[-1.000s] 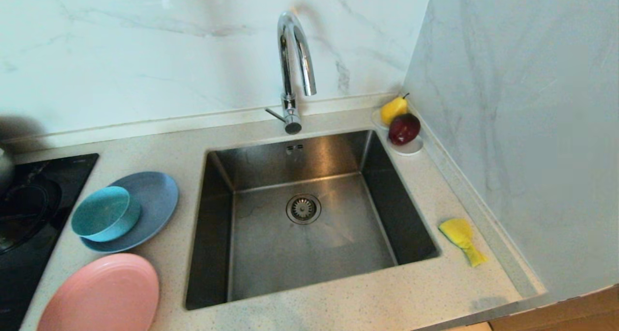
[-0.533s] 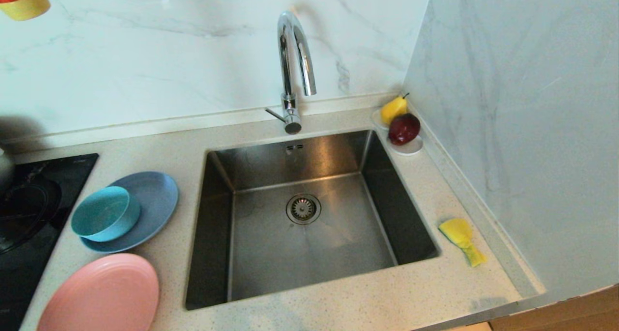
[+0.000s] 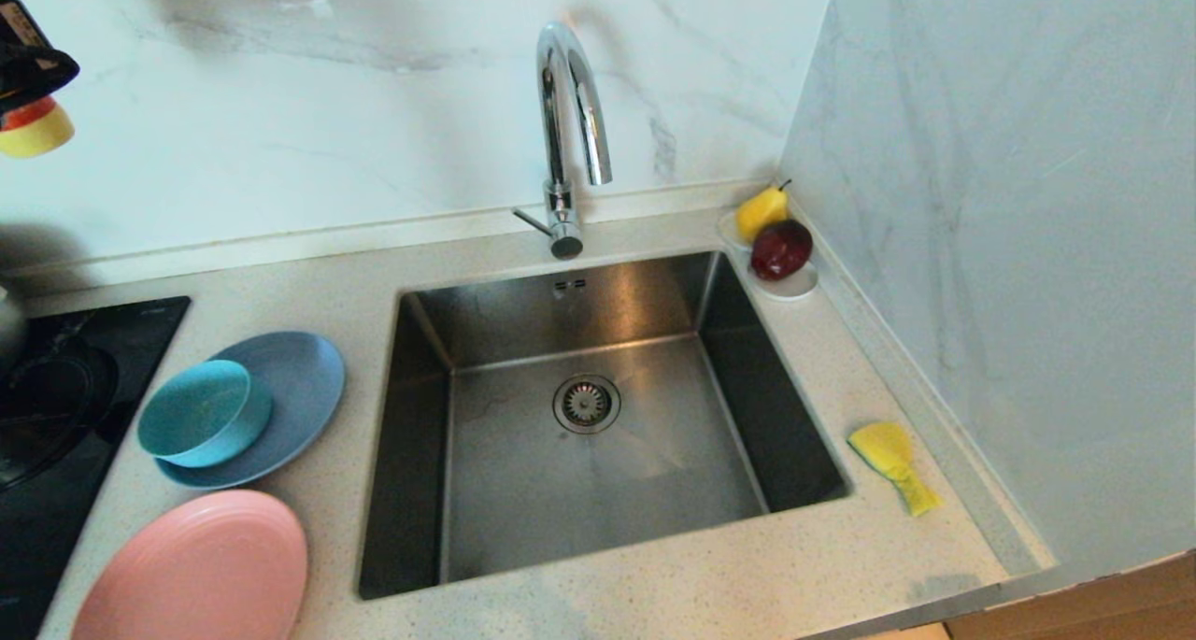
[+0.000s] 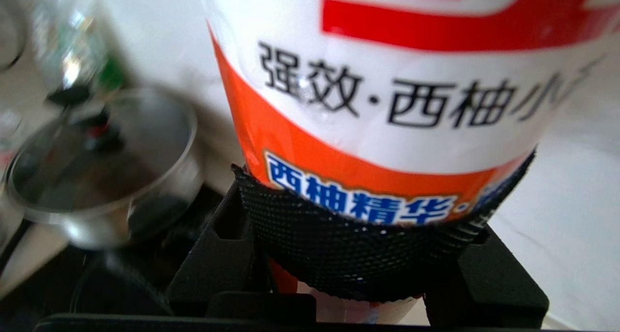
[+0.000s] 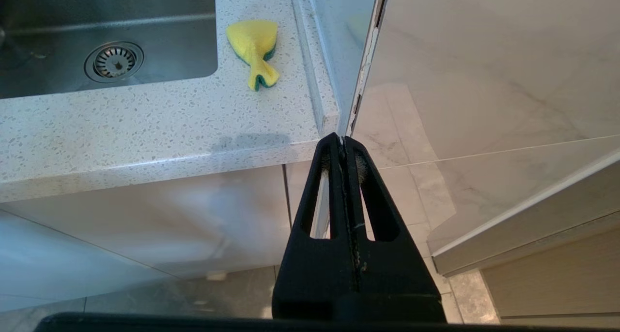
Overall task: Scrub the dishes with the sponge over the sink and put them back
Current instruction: Place the dish soap on the table
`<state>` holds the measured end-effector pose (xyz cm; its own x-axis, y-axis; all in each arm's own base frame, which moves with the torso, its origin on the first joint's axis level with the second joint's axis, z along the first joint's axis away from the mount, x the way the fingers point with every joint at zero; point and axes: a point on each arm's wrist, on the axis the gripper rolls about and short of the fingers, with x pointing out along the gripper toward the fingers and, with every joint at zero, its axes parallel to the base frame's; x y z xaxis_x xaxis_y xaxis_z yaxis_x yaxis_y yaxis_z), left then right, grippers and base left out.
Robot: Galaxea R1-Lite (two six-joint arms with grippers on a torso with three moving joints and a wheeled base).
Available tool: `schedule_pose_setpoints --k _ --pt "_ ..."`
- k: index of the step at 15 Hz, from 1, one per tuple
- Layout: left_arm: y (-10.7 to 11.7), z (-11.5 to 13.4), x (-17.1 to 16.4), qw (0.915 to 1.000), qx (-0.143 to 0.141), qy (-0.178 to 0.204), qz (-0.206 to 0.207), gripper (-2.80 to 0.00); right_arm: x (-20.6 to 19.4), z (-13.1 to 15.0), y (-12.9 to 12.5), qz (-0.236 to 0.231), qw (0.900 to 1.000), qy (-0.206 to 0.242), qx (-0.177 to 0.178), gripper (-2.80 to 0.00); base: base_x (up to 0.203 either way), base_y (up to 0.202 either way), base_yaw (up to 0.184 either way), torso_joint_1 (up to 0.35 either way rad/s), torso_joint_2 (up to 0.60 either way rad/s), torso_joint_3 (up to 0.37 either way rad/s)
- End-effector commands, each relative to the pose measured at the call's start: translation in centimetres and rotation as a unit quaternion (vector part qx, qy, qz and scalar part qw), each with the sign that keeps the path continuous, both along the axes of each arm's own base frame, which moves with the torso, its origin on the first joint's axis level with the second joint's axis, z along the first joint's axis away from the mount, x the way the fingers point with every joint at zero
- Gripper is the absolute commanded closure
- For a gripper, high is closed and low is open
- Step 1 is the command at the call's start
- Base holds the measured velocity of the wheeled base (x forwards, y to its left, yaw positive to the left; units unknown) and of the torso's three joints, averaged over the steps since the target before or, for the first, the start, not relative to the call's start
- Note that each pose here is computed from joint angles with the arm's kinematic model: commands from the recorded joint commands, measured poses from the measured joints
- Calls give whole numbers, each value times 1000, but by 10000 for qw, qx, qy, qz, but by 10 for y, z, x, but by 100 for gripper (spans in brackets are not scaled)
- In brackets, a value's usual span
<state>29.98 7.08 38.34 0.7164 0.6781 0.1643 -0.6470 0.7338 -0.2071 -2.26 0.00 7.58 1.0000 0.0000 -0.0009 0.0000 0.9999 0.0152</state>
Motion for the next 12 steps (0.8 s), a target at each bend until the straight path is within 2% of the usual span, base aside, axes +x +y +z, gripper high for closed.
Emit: schedule_pose_setpoints --k 1,3,5,9,12 --pt "11 -35 36 9985 -258 344 343 0 0 0 0 0 10000 -4 1 0 0 0 0 0 0 0" --pt "14 -49 52 9975 -350 315 529 0 0 0 0 0 10000 -4 1 0 0 0 0 0 0 0" --pt "9 -61 69 9980 -346 277 445 0 0 0 0 0 10000 -4 1 0 0 0 0 0 0 0" --pt "-24 -97 110 9978 -365 553 49 0 0 0 0 0 10000 -4 1 0 0 0 0 0 0 0" --pt "-52 -120 137 9970 -377 679 -37 0 0 0 0 0 10000 -4 1 0 0 0 0 0 0 0"
